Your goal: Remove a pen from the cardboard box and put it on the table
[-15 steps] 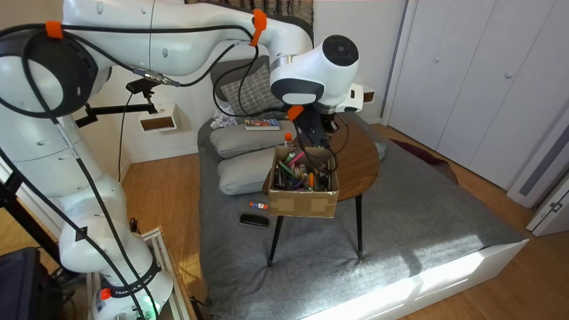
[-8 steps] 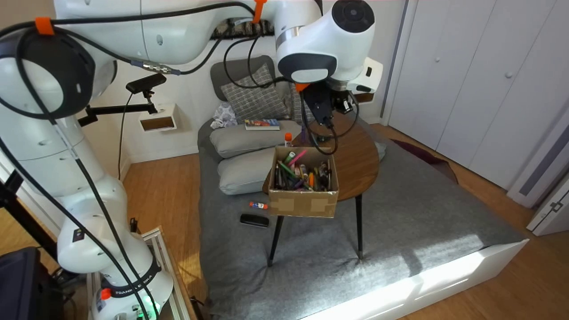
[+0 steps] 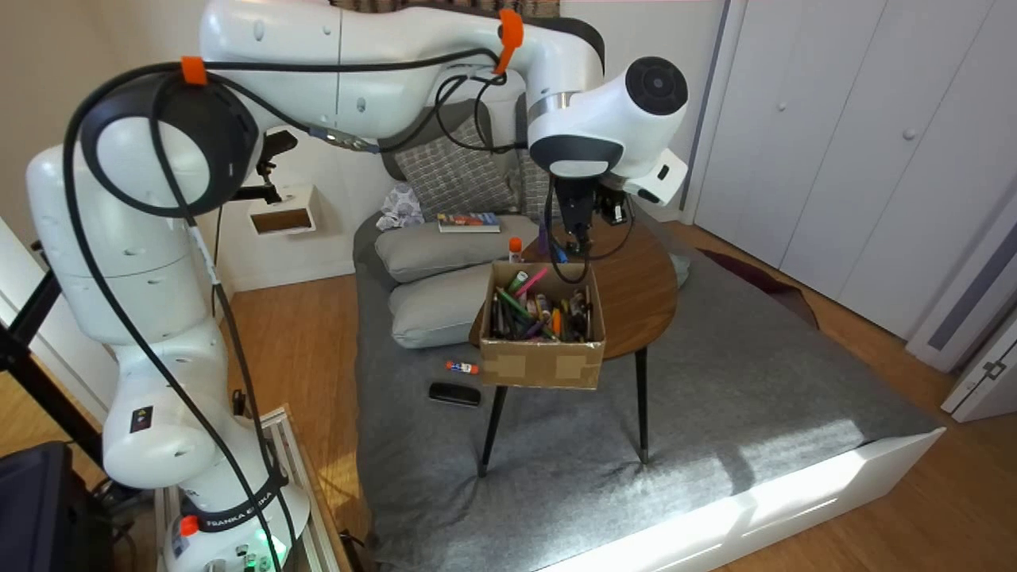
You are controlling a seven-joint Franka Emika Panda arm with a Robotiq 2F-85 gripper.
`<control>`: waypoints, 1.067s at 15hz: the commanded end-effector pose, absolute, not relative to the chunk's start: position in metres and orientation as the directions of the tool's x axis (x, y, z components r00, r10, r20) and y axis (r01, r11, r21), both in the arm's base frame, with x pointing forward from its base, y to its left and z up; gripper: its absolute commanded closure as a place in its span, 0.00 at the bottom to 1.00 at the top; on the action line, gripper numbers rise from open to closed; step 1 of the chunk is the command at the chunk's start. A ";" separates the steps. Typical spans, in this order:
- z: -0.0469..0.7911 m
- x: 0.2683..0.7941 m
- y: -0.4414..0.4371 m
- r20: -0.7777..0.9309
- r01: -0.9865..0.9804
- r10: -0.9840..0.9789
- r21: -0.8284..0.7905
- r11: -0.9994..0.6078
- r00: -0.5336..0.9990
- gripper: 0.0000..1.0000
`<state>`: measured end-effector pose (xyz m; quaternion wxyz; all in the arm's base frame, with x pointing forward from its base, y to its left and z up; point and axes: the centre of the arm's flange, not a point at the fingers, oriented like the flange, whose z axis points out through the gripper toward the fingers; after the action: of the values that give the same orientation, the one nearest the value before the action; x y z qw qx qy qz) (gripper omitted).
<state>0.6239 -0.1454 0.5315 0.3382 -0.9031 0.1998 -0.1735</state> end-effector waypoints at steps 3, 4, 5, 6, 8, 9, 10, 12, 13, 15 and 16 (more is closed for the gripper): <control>0.510 0.640 -0.145 0.135 -0.285 -0.495 -0.678 -0.678 0.858 0.90; 0.507 0.643 -0.145 0.130 -0.289 -0.497 -0.677 -0.677 0.858 0.90; 0.506 0.645 -0.146 0.129 -0.291 -0.499 -0.677 -0.676 0.857 0.90; 0.507 0.646 -0.146 0.130 -0.292 -0.500 -0.677 -0.676 0.856 0.90; 0.508 0.647 -0.146 0.133 -0.291 -0.501 -0.677 -0.676 0.855 0.90; 0.509 0.647 -0.147 0.133 -0.291 -0.501 -0.677 -0.676 0.855 0.97; 0.504 0.660 -0.150 0.153 -0.308 -0.535 -0.674 -0.672 0.831 0.97; 0.494 0.676 -0.152 0.126 -0.359 -0.572 -0.665 -0.655 0.811 0.97; 0.487 0.684 -0.153 0.114 -0.393 -0.596 -0.652 -0.648 0.795 0.97; 0.474 0.698 -0.153 0.043 -0.461 -0.626 -0.638 -0.616 0.778 0.97; 0.467 0.707 -0.152 -0.008 -0.505 -0.645 -0.631 -0.589 0.764 0.97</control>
<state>0.6705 -0.1536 0.4761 0.3207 -0.8925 0.2805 -0.1480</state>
